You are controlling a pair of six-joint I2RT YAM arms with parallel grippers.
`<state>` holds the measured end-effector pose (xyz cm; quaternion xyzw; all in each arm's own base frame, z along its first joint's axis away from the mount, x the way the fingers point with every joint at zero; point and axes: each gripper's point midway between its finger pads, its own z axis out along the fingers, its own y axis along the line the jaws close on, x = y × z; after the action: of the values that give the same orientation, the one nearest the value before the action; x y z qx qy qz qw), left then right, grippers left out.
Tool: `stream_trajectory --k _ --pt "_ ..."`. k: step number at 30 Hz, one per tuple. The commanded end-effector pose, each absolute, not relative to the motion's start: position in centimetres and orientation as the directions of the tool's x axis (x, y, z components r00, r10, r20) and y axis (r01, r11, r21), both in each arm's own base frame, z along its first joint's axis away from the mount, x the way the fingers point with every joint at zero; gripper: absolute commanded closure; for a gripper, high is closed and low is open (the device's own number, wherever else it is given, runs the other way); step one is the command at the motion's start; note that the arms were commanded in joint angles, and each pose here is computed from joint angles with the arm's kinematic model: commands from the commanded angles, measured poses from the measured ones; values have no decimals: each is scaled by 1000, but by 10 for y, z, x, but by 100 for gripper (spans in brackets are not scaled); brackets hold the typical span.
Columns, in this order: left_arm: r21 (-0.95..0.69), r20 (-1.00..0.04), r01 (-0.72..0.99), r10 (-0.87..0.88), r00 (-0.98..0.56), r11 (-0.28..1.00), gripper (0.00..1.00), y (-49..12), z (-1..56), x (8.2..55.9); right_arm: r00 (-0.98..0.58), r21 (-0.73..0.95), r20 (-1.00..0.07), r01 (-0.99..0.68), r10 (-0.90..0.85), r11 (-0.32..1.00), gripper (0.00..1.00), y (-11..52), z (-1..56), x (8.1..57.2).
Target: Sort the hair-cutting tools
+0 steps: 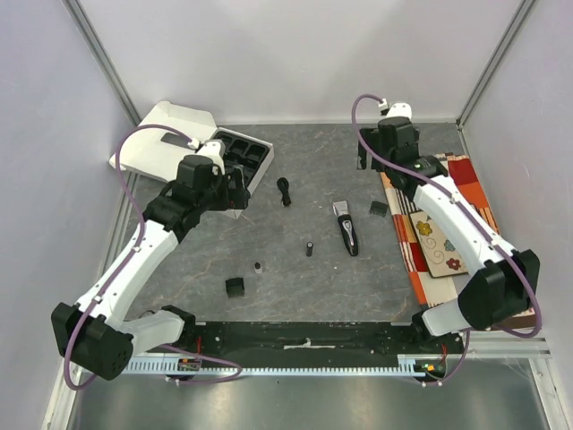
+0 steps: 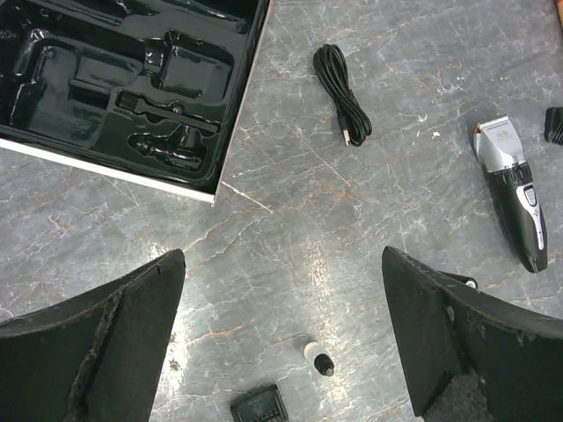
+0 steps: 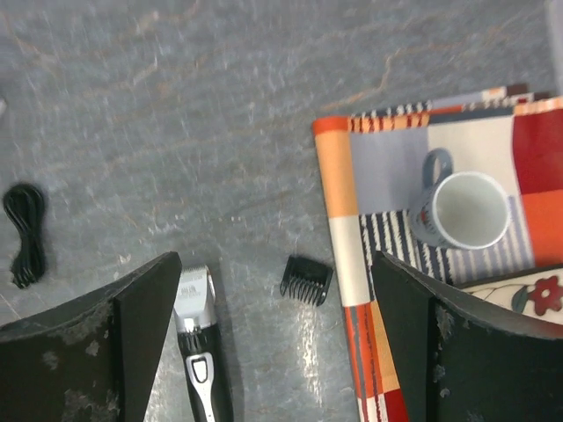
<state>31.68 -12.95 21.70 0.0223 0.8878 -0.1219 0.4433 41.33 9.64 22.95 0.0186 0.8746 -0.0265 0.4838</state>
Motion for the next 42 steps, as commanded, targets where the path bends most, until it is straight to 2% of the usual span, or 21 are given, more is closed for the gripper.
stream_trajectory --k 1,3,4,7,10,16,19,25,34,42 --pt "-214 -819 190 -70 -570 958 1 -134 228 313 -419 -21 -907 133 37 991 2 80 293 409" --pt "-223 -822 194 -77 -564 955 2 -134 232 311 -421 -37 -905 225 63 974 2 65 284 405" --pt "-226 -820 200 -76 -567 953 2 -135 231 310 -430 -35 -901 213 61 976 2 66 282 405" --pt "-225 -820 192 -79 -567 955 3 -133 228 308 -441 31 -896 69 59 997 2 96 280 409" --pt "-232 -819 194 -83 -568 953 3 -134 228 307 -455 28 -890 3 26 1000 2 114 283 411" --pt "-253 -803 194 -94 -589 948 4 -137 223 304 -612 -27 -781 -169 -127 985 2 146 241 389" --pt "-259 -798 191 -98 -594 947 4 -138 221 303 -662 -39 -732 -198 -163 980 3 158 213 382" --pt "-285 -788 214 -102 -607 934 5 -145 221 302 -765 -6 -617 -230 -185 973 5 176 151 371" --pt "-287 -780 210 -100 -618 935 5 -145 217 301 -843 -5 -502 -218 -191 976 5 173 96 354" --pt "-286 -774 205 -99 -626 936 6 -146 214 304 -888 29 -416 -227 -195 973 9 175 51 316"
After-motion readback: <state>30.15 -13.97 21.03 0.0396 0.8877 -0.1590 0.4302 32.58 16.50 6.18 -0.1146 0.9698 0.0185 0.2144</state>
